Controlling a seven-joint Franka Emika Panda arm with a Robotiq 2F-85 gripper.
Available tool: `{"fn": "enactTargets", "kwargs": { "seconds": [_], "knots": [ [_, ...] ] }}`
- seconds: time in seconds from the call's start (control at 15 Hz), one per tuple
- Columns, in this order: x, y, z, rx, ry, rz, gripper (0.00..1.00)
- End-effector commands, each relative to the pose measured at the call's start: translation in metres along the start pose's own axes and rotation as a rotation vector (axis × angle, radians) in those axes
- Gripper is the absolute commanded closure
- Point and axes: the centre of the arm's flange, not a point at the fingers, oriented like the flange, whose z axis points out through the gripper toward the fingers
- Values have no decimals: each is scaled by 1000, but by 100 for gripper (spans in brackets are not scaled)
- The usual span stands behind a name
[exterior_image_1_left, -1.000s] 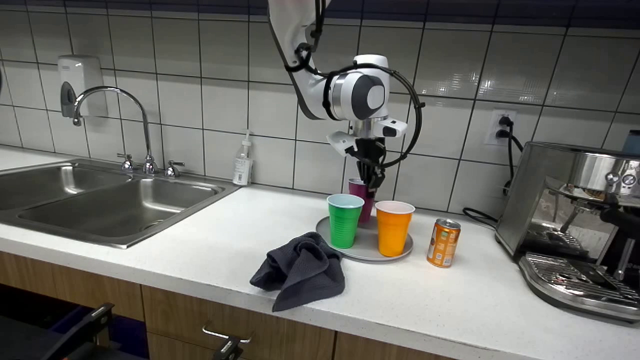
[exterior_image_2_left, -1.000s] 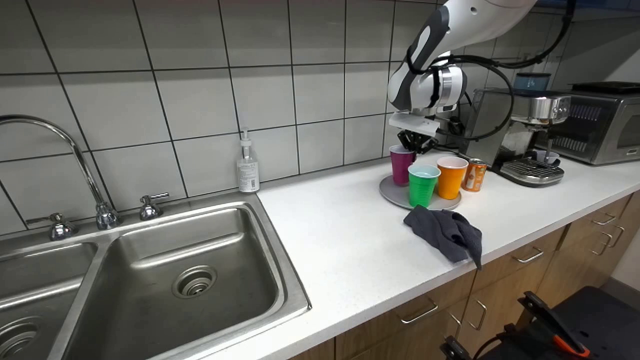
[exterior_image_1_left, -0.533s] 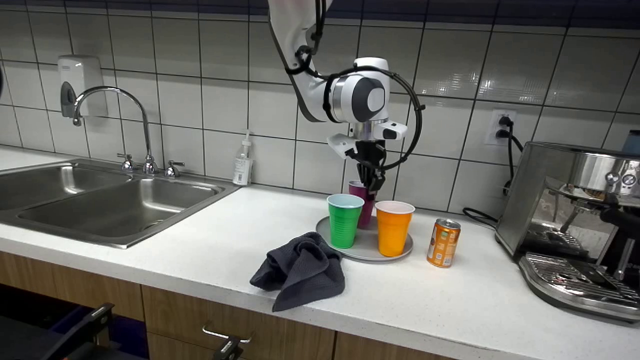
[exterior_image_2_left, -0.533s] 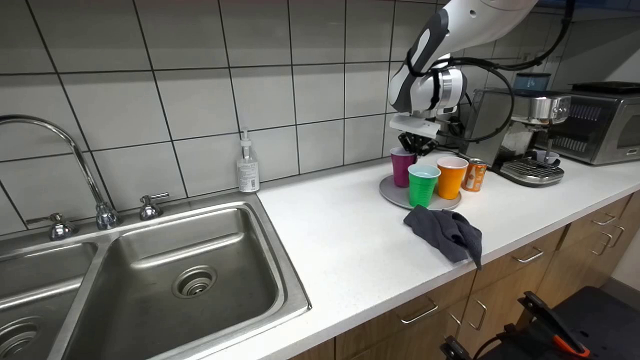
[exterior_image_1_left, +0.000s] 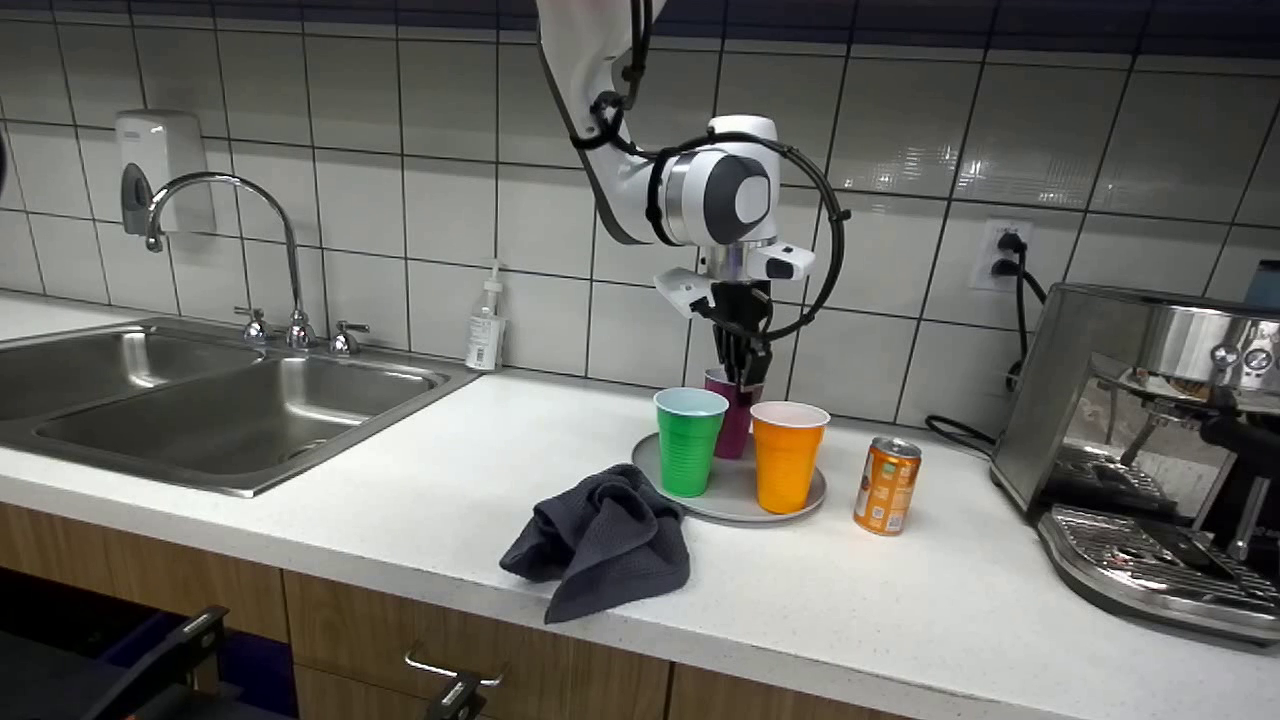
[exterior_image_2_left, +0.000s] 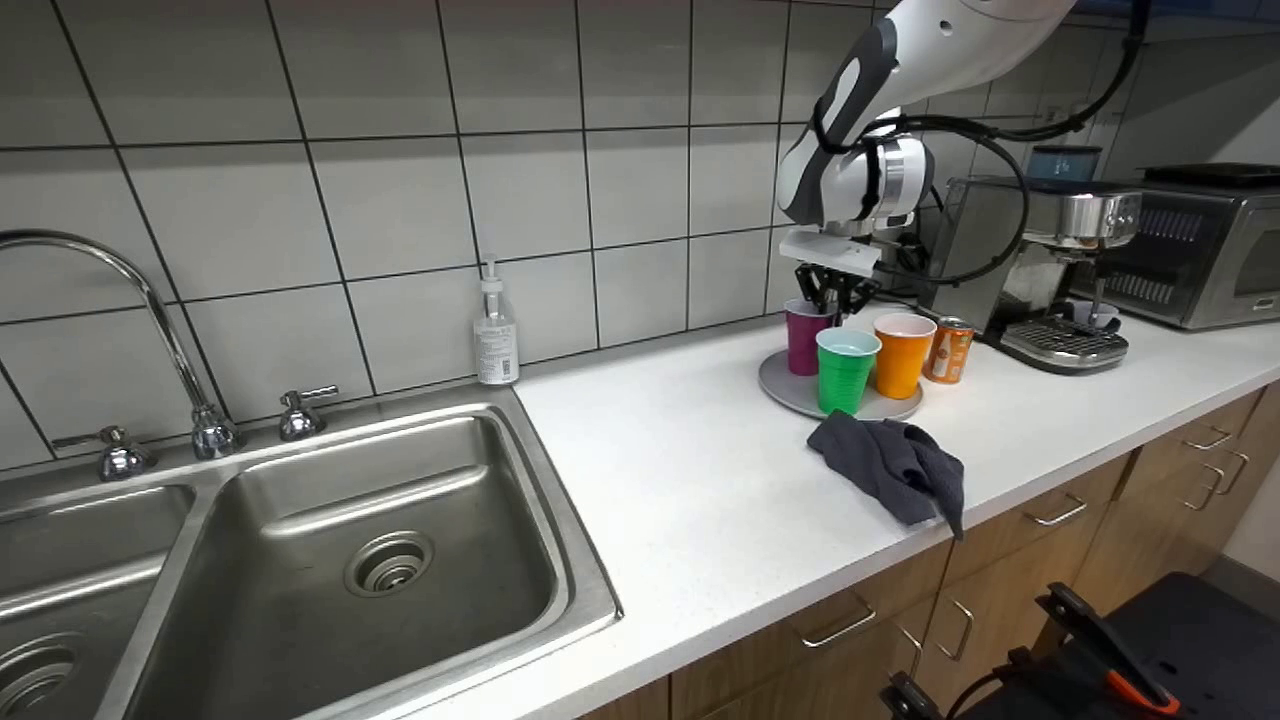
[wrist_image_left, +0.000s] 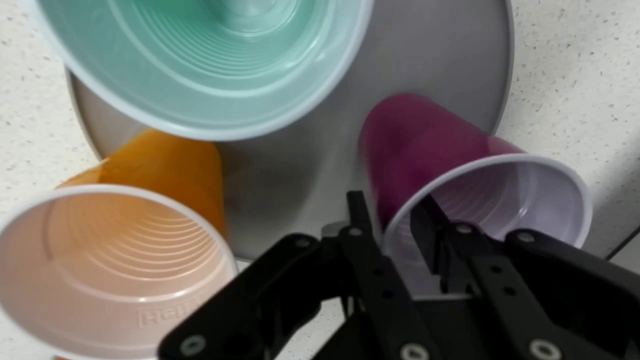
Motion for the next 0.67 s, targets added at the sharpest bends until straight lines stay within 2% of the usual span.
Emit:
{"fn": "enactTargets", "kwargs": {
  "seconds": [0.0,0.33,0.6],
  "knots": [
    [1,-2,-6,-10,-10,11,38],
    [-1,-3,-7,-5,-12,7,2],
    [-3,-5,-11,5,-11,1,0]
  ]
}}
